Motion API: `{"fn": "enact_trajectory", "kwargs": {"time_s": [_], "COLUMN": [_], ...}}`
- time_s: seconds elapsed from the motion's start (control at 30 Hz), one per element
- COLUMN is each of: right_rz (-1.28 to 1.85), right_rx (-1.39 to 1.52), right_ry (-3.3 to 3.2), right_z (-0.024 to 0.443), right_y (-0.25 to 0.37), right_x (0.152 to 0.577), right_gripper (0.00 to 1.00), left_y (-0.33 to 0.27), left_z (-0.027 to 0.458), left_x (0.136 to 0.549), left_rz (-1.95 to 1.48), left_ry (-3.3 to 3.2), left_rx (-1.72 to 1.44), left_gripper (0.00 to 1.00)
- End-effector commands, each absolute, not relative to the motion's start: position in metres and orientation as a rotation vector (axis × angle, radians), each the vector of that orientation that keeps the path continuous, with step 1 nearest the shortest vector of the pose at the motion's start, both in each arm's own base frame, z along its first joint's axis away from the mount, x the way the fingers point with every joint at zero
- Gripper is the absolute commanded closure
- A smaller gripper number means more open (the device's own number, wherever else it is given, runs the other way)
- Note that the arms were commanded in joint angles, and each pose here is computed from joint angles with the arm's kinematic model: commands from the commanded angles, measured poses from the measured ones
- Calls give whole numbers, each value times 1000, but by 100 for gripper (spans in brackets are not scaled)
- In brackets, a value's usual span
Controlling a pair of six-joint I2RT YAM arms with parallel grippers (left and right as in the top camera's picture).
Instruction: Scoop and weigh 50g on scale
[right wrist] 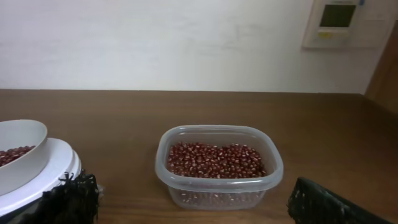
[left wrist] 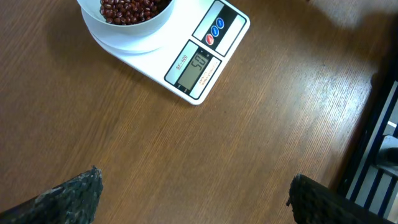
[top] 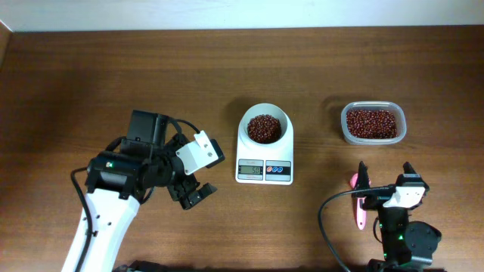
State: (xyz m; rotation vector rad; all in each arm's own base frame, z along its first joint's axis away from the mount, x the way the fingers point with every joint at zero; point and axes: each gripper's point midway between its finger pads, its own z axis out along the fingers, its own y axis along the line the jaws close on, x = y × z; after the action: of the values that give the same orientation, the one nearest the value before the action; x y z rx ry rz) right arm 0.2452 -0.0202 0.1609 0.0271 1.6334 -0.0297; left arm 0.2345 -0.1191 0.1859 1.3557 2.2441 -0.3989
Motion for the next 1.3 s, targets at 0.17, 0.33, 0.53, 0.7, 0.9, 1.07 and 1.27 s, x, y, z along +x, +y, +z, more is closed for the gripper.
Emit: {"fn": "enact_trajectory", "kwargs": {"time_s": [0.17,0.33,0.53,0.7,0.9,1.07,1.27], "right_rz": [-40,-36,-40,12,65,-9,-41], "right_rx": [115,120,110,54,-2,4,-31], "right_ry": [1657,1690,1636,1638,1639,1645,1646], "right_z": [153,146,158,158,158,157,156], "right_y": [-31,-31,-30,-13,4,-5,-5], "right_x": [245,246,244,246,246,246,246], "right_gripper": [1,1,1,1,1,1,1], "left_y": [-120,-120,-120,-120,-120,-120,-120], "left_z": [186,186,186,186,186,186,186], "left_x": [234,234,234,234,234,234,234], "left_rz": [-407,-407,-407,-407,-407,-407,-407], "left_ry": [2231,2231,2231,2231,2231,2231,2231], "left_rx": [1365,1365,1365,1365,1365,1365,1365], "left_gripper": [1,1,1,1,1,1,1]}}
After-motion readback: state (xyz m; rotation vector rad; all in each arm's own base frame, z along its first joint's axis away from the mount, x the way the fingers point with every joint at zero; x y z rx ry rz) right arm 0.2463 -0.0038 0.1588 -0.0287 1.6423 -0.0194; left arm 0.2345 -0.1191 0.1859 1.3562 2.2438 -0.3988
